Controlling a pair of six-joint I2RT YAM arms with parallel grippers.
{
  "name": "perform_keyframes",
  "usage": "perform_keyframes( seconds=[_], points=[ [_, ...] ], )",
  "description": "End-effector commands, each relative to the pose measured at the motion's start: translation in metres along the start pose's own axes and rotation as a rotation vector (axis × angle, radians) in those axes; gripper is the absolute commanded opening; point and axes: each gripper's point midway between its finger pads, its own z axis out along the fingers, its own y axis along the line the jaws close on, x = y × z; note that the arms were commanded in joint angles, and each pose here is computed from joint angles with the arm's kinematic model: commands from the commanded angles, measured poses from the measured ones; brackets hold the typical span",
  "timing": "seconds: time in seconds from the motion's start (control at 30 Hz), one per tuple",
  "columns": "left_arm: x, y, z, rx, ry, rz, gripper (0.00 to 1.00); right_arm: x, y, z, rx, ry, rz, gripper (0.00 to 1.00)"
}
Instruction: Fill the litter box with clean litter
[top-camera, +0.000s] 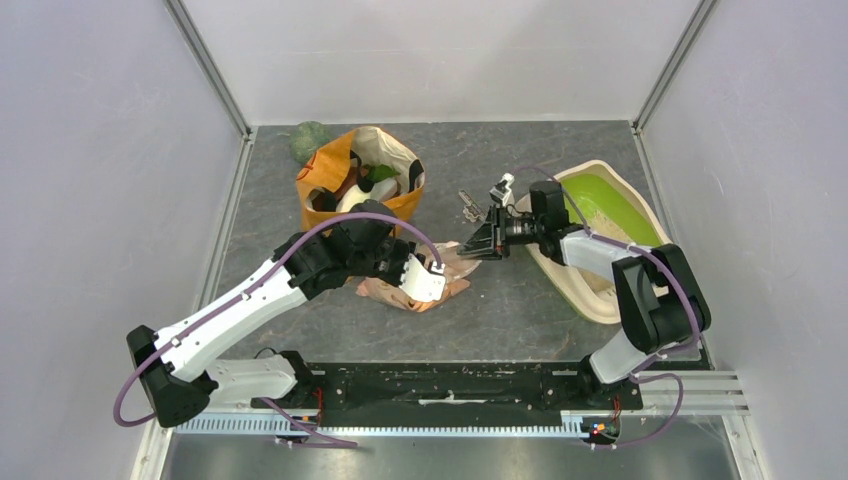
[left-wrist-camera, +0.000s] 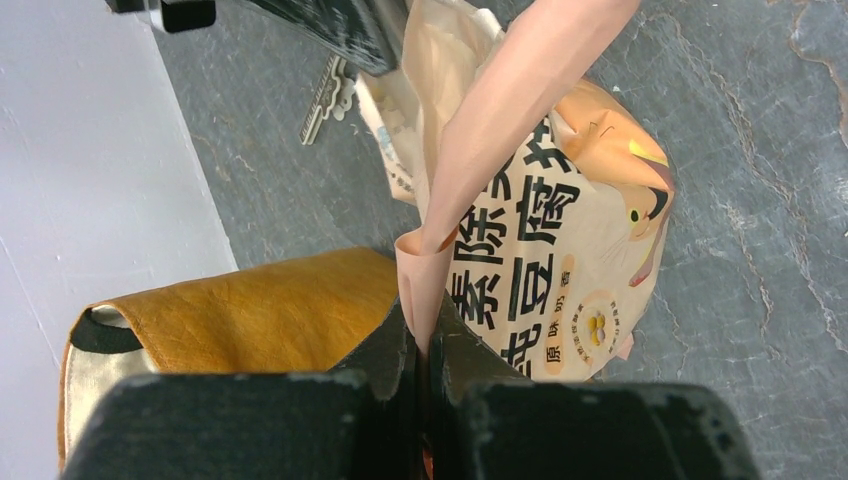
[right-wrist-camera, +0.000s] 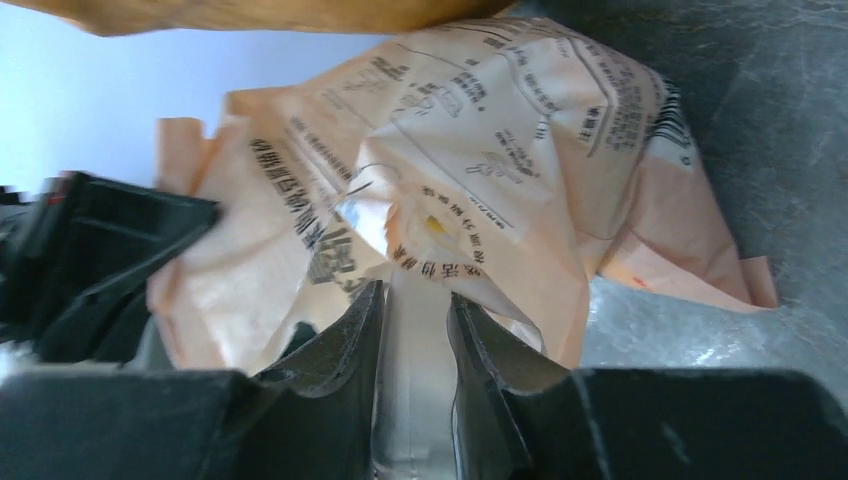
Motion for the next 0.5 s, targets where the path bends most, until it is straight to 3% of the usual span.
perform_keyframes(
  seconds=[0.0,0.1,0.2,0.27,0.4,0.47],
  points=[
    [-0.019,0.014,-0.005,-0.05,-0.079,-0.008,0.02,-0.017,0.056,-0.033,-0.221,-0.029,-0.07,0.0],
    [-0.02,0.017,-0.006,-0.056,-0.078,-0.014,0.02,-0.007,0.058,-0.043,-0.228,-0.014,-0.049,0.0],
    [-0.021,0.02,-0.007,-0.062,-0.076,-0.02,0.02,0.003,0.045,-0.025,-0.189,0.004,-0.055,0.0],
    [-0.021,0.021,-0.006,-0.061,-0.073,-0.017,0.02,0.002,0.044,-0.019,-0.227,0.011,-0.032,0.0],
    [-0.021,0.021,-0.008,-0.057,-0.073,-0.023,0.02,-0.01,0.041,-0.048,-0.256,-0.041,-0.004,0.0],
    [-0.021,0.021,-0.008,-0.056,-0.071,-0.021,0.02,-0.01,0.041,-0.032,-0.228,-0.037,-0.011,0.0]
  ],
)
